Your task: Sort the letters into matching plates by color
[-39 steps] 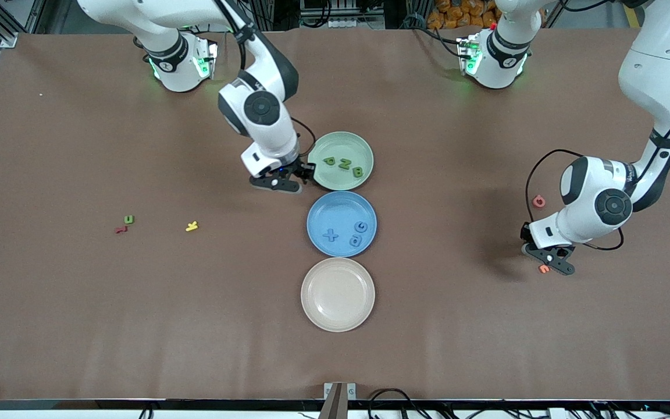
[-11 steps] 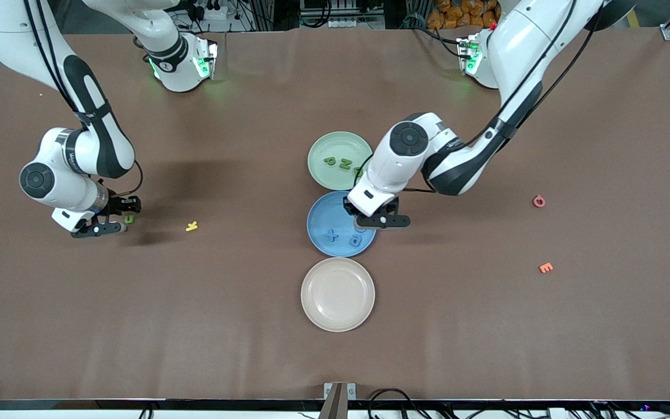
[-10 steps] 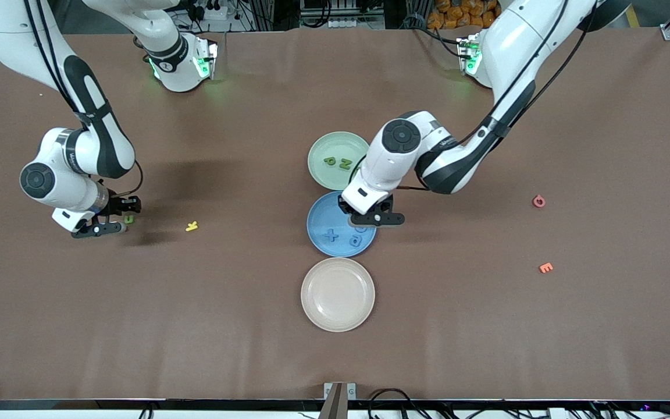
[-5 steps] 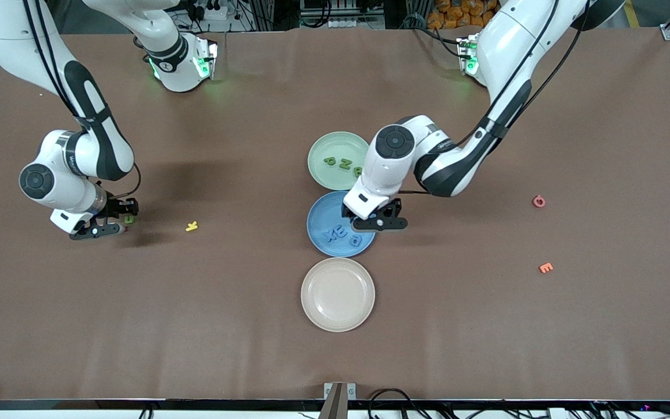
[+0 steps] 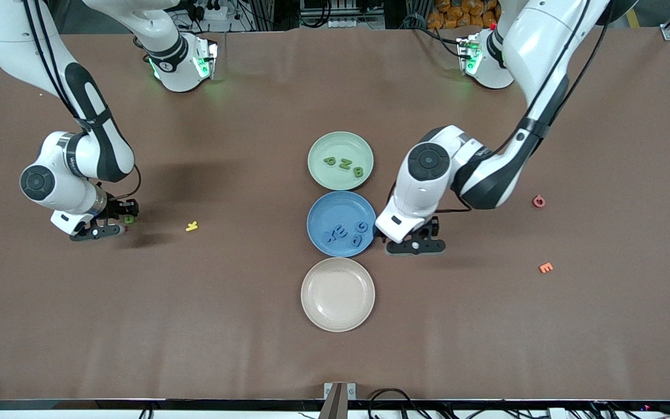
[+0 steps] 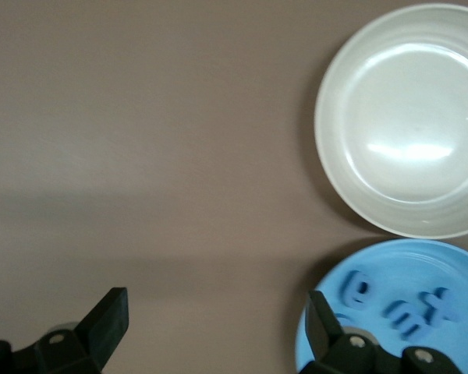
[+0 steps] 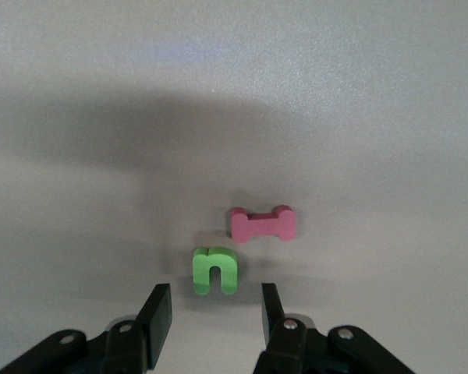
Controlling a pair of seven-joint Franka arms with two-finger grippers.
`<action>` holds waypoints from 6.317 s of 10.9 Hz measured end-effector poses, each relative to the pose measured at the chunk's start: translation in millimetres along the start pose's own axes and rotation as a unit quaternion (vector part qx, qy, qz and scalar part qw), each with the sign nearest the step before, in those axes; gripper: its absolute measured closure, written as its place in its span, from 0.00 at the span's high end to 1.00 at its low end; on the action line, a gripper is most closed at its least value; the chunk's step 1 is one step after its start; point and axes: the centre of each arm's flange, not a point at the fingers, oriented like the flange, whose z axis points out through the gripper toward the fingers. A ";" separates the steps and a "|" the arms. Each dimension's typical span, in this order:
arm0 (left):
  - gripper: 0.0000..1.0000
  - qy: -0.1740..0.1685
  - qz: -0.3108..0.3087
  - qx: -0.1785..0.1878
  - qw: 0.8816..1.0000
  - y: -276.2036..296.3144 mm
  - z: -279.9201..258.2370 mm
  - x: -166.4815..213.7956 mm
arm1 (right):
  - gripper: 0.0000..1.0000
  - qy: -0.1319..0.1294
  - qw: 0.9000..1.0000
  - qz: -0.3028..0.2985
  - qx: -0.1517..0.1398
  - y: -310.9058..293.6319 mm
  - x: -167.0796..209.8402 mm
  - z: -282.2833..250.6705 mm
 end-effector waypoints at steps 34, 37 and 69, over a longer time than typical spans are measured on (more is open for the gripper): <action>1.00 -0.067 0.049 0.017 0.996 -306.2 -321.5 7.8 | 0.26 -0.003 0.987 0.145 0.062 -423.8 6.8 -83.9; 1.00 -0.069 0.046 0.017 0.996 -309.1 -318.9 9.1 | 0.26 0.008 0.987 0.144 0.070 -501.5 -20.2 -101.9; 1.00 -0.030 0.028 -0.018 0.999 -297.8 -319.0 21.7 | 1.00 0.026 0.982 0.170 0.082 -271.3 32.4 -295.6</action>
